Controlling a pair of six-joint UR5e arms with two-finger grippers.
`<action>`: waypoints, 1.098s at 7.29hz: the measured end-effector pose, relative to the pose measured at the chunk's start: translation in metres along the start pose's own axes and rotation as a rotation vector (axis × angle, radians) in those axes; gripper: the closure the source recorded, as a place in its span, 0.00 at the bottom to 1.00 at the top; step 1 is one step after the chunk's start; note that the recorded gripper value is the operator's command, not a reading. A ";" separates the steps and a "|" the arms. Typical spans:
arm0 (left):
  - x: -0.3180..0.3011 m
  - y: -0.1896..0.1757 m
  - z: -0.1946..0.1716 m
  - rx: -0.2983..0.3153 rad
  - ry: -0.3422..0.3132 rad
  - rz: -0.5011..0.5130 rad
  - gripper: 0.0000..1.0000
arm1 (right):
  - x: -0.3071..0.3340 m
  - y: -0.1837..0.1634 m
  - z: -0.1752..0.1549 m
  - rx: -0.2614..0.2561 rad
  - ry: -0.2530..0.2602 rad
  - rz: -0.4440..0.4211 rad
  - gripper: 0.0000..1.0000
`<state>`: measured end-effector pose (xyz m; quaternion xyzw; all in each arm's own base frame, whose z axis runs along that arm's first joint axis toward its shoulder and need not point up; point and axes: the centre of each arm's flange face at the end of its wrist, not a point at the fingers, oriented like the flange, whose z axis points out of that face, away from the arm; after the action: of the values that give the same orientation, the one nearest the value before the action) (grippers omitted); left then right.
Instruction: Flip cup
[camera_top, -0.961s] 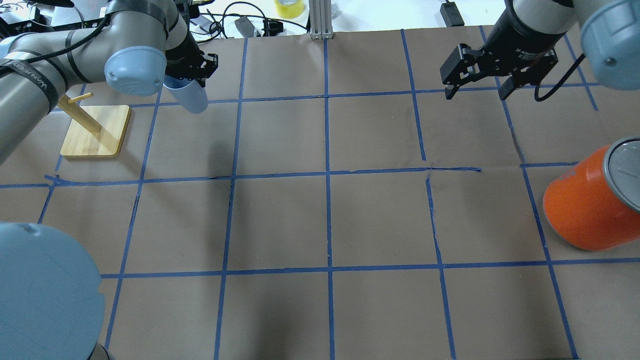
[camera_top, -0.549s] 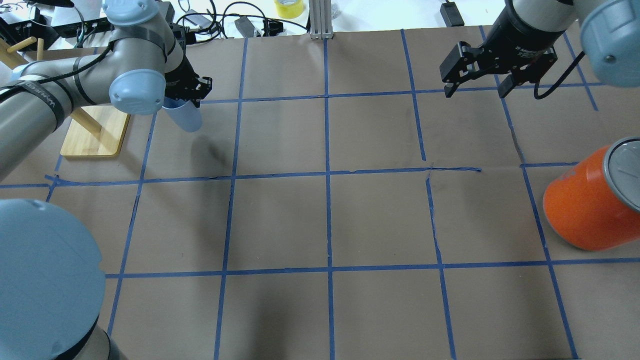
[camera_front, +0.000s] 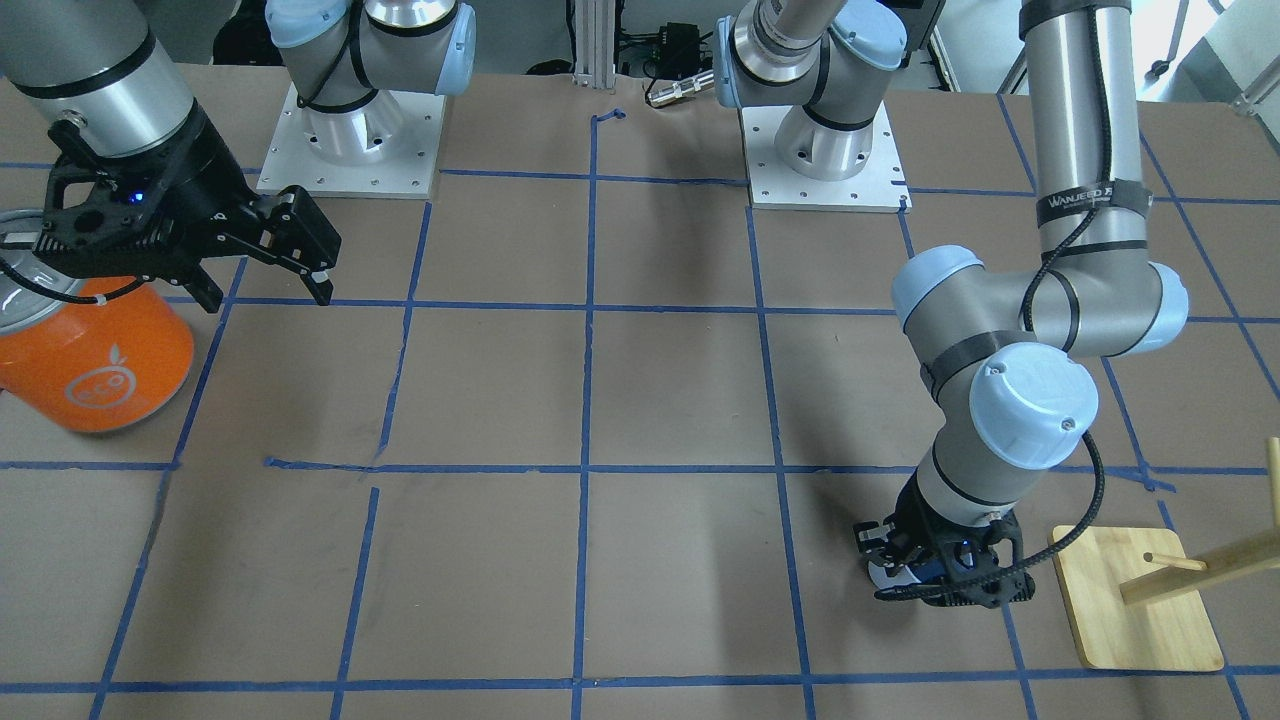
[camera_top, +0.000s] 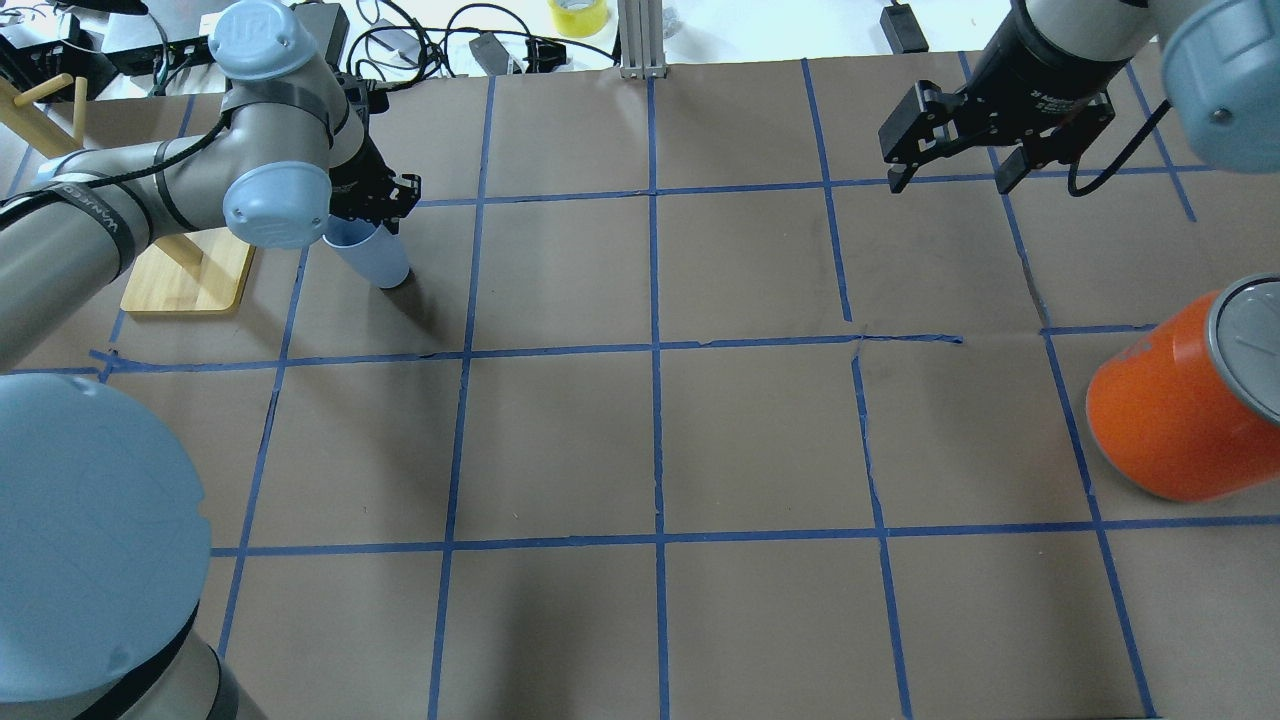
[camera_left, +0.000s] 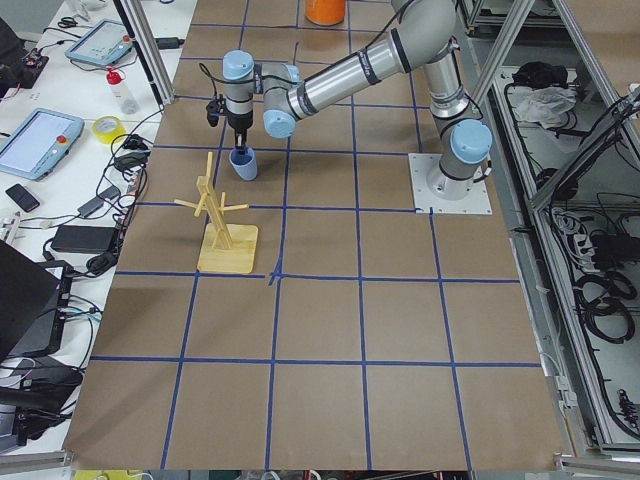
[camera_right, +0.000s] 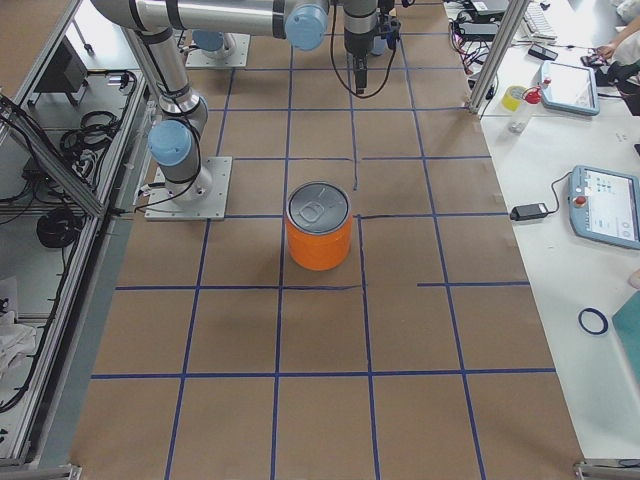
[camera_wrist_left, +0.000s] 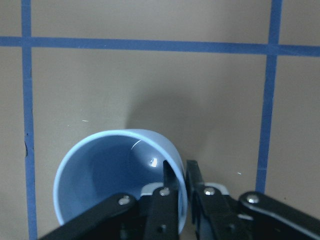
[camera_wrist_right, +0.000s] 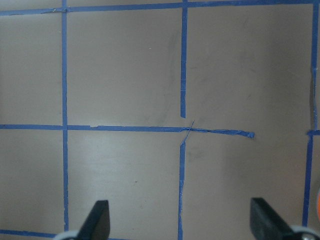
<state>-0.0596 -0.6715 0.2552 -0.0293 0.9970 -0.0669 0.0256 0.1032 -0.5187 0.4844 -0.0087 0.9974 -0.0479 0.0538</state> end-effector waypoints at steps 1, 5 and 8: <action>0.000 0.000 -0.004 0.000 -0.001 -0.002 0.00 | 0.000 0.001 -0.002 0.004 0.000 0.000 0.00; 0.005 0.010 -0.102 -0.053 0.002 -0.002 0.00 | -0.001 0.002 -0.001 0.001 -0.001 -0.001 0.00; 0.004 0.064 -0.215 -0.115 0.002 0.002 0.00 | -0.001 0.005 -0.009 0.015 0.012 -0.015 0.00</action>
<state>-0.0786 -0.5797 0.4595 -0.0294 0.9993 -0.0093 0.0229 0.1029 -0.5129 0.4927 -0.0153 0.9972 -0.0556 0.0474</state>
